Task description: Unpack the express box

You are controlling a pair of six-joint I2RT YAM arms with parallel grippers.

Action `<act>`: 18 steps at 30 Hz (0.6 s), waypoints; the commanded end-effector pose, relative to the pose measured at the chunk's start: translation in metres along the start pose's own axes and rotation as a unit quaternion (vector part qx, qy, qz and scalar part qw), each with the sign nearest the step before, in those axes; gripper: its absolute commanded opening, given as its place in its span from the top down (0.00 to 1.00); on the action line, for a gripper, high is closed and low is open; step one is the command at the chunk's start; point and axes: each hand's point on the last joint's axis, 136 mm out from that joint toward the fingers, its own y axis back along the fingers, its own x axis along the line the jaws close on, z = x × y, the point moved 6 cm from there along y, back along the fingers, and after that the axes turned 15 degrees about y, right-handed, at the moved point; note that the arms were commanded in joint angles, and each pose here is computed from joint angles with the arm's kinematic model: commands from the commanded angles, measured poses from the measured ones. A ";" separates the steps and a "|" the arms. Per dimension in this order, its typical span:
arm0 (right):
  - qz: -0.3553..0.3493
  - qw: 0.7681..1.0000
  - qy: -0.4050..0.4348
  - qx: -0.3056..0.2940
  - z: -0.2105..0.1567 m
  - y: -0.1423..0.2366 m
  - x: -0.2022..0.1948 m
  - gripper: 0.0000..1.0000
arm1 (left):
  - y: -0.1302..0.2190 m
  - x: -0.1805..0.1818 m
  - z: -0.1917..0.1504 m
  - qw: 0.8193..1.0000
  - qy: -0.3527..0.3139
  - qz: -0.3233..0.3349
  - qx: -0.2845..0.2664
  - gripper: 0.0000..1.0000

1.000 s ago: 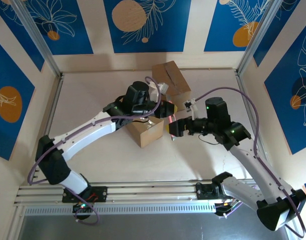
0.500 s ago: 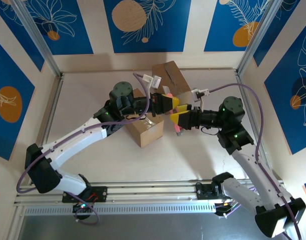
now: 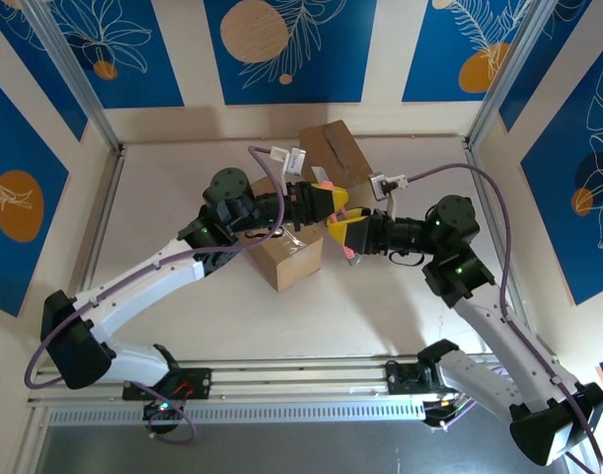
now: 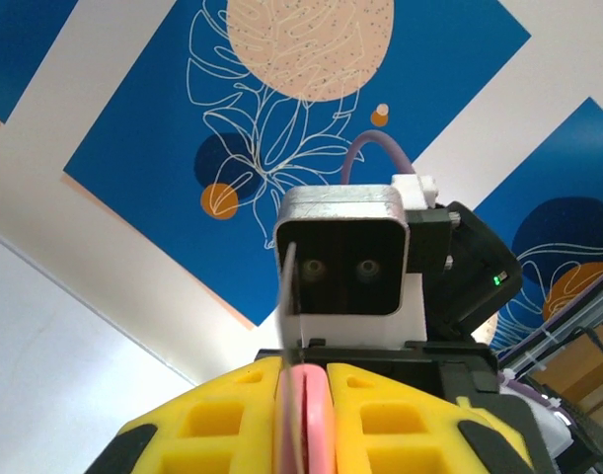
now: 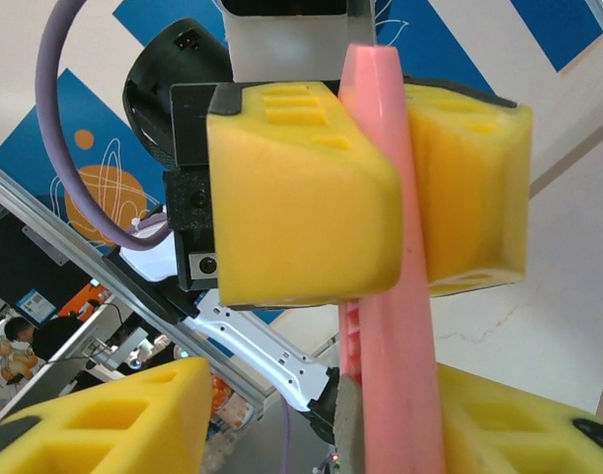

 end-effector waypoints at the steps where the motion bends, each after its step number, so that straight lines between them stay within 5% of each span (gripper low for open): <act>1: 0.017 1.000 0.005 -0.004 0.002 -0.003 0.006 0.53 | 0.000 -0.001 0.009 0.999 -0.009 -0.009 -0.029 1.00; 18: -0.009 0.998 0.005 -0.057 0.012 0.001 0.007 0.78 | 0.002 0.002 0.007 0.999 -0.007 -0.007 -0.031 1.00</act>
